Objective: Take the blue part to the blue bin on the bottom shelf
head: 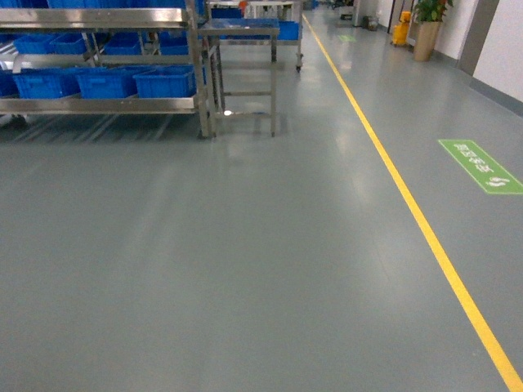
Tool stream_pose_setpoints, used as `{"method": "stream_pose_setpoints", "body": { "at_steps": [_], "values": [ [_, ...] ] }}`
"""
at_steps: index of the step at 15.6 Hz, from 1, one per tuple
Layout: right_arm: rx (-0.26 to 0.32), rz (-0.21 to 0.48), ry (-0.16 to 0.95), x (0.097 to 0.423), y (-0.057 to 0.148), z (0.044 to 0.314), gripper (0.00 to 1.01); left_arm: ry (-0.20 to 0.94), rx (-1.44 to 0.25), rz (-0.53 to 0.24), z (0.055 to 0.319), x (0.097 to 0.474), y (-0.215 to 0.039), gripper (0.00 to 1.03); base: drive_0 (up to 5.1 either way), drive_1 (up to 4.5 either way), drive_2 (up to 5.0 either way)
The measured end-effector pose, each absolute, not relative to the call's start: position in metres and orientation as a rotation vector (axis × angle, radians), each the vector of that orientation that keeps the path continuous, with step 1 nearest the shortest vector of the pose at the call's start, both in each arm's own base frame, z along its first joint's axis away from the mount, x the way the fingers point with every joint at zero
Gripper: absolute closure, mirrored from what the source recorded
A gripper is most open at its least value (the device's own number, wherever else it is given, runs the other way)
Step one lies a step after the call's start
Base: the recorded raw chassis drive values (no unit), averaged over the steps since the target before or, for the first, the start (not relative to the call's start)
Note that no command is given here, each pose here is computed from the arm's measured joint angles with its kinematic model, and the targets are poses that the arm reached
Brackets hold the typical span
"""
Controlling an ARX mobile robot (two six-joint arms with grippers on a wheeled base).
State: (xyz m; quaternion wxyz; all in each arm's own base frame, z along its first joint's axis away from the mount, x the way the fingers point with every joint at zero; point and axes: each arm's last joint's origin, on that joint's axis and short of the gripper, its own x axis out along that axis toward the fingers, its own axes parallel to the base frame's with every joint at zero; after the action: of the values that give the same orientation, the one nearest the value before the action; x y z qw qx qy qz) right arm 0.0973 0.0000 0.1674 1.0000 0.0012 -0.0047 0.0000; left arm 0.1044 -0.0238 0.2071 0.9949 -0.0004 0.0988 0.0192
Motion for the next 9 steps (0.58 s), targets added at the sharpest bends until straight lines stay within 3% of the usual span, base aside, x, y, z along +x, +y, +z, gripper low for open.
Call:
{"method": "stream_pose_setpoints", "body": {
  "at_steps": [9],
  "values": [
    [0.002, 0.000, -0.004, 0.0973, 0.0000, 0.1668, 0.03, 0.195, 0.001, 0.038, 0.2074, 0.1043, -0.0238, 0.60, -0.1, 4.23, -4.4]
  ]
}}
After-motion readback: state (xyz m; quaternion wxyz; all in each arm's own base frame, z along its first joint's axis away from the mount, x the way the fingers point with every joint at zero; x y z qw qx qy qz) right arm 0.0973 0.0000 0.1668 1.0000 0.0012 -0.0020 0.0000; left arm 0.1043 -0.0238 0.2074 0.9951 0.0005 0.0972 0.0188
